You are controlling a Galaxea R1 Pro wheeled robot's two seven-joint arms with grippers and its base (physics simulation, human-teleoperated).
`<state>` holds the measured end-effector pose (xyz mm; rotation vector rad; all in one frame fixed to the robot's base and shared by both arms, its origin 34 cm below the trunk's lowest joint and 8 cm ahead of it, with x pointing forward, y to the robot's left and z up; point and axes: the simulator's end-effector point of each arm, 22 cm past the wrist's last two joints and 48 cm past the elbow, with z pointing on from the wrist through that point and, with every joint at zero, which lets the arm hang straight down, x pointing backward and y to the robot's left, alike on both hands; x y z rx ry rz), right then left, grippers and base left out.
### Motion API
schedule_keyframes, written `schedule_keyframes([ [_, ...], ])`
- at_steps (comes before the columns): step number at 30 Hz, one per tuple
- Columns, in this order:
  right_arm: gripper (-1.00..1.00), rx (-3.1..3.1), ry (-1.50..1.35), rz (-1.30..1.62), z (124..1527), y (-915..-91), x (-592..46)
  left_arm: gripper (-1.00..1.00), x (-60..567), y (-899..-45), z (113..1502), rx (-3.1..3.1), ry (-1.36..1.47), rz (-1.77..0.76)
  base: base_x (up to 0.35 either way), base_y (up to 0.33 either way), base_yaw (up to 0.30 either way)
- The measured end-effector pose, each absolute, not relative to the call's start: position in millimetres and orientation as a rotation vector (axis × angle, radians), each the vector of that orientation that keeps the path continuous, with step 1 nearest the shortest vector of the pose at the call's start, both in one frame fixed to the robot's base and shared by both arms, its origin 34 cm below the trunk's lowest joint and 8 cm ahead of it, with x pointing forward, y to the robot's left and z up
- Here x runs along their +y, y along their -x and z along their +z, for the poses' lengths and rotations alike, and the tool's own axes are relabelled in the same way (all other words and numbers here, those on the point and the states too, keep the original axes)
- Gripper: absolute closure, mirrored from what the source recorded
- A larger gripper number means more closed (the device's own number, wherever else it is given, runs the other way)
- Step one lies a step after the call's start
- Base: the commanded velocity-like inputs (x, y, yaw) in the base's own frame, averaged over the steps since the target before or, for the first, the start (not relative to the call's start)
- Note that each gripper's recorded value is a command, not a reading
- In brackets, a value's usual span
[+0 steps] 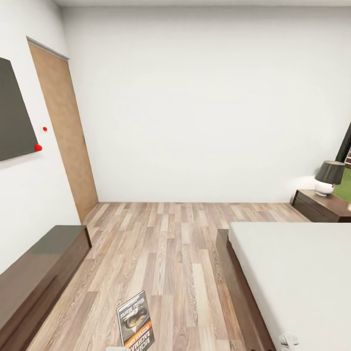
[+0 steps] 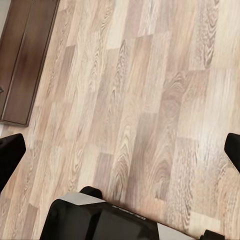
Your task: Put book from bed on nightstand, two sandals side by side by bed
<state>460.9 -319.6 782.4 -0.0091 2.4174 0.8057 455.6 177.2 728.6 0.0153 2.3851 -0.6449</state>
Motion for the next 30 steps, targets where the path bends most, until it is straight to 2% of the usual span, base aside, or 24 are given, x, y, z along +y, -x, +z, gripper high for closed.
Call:
schedule_keyframes([
  [30,-1.0,2.418,0.009,0.806,782.4,-460.9,-319.6,1.0,177.3,-455.5,728.6,2.385,-0.015,-0.645,0.331,0.0,0.0],
])
